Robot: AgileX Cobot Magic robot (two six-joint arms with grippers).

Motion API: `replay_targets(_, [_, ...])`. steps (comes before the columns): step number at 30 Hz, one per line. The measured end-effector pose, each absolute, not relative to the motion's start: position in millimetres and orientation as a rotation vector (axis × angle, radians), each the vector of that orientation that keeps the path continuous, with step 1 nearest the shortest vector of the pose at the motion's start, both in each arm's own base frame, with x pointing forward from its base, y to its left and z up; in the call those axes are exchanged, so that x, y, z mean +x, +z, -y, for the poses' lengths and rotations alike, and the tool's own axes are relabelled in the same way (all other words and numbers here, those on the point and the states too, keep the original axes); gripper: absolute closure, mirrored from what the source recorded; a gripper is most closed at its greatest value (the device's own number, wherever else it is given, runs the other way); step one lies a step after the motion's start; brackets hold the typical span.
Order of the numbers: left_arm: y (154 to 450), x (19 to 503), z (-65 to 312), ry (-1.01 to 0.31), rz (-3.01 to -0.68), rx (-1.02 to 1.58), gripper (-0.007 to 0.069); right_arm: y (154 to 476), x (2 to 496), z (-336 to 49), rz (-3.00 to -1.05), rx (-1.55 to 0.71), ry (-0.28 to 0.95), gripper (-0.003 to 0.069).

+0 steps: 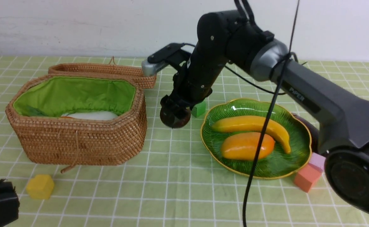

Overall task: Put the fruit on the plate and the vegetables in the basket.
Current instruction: Use the right arm to grab a mangosteen and put it into the right plate

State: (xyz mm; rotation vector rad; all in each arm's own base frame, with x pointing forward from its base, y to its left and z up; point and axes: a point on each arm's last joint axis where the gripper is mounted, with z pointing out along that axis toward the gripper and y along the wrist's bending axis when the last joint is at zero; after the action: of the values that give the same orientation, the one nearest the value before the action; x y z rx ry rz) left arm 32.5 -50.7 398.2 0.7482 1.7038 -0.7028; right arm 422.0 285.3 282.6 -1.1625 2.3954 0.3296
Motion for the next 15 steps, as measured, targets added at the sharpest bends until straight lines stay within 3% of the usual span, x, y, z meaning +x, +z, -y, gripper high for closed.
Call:
replay_targets(4, [398, 33, 51, -0.7, -1.704, 0.749, 0.0586, 327, 406, -273, -2.397, -1.006, 0.346, 0.0092])
replay_targets(8, [398, 33, 51, -0.699, -1.704, 0.75, 0.0586, 359, 380, -244, -2.417, -0.934, 0.217, 0.0092])
replay_targets(15, [395, 30, 54, -0.698, -1.715, 0.833, 0.0586, 352, 353, -163, -2.631, -0.701, 0.084, 0.0092])
